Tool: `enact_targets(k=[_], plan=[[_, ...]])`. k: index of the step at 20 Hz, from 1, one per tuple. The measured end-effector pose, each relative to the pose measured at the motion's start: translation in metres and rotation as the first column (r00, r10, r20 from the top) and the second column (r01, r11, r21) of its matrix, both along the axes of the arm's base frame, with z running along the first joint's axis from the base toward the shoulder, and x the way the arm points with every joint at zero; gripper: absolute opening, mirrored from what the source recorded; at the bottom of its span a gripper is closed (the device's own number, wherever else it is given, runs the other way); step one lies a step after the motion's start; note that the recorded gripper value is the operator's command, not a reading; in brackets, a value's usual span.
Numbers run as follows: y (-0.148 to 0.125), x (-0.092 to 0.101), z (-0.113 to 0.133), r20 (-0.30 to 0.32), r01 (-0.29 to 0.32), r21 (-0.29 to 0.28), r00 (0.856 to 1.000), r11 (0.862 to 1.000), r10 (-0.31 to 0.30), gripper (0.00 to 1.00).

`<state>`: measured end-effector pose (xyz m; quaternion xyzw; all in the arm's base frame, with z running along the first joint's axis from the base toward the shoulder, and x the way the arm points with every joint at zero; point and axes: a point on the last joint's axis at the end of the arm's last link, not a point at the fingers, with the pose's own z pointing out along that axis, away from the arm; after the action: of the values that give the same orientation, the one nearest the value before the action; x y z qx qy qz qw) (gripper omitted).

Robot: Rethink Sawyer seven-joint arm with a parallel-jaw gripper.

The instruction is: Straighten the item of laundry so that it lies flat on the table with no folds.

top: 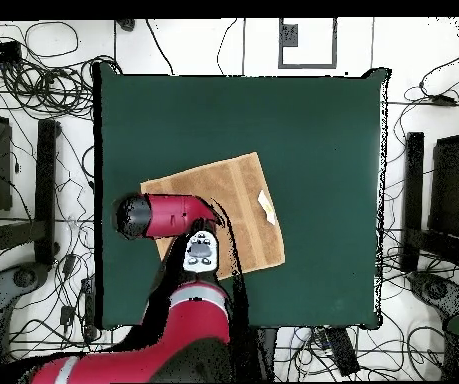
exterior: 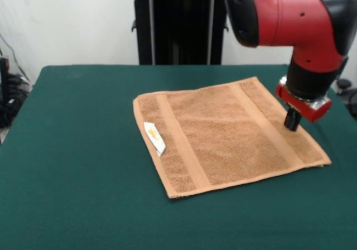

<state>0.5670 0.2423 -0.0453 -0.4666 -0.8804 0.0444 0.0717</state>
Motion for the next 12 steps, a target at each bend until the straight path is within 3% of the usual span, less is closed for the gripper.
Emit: enact_targets(k=[7,12], plan=[[0.0093,-0.0024,0.0005,0.026,-0.052,-0.059,0.998,0.997,0.054,0.0],[0.0098,-0.0012,0.0005,0.029,-0.054,-0.061,0.998,0.997,0.056,0.0]])
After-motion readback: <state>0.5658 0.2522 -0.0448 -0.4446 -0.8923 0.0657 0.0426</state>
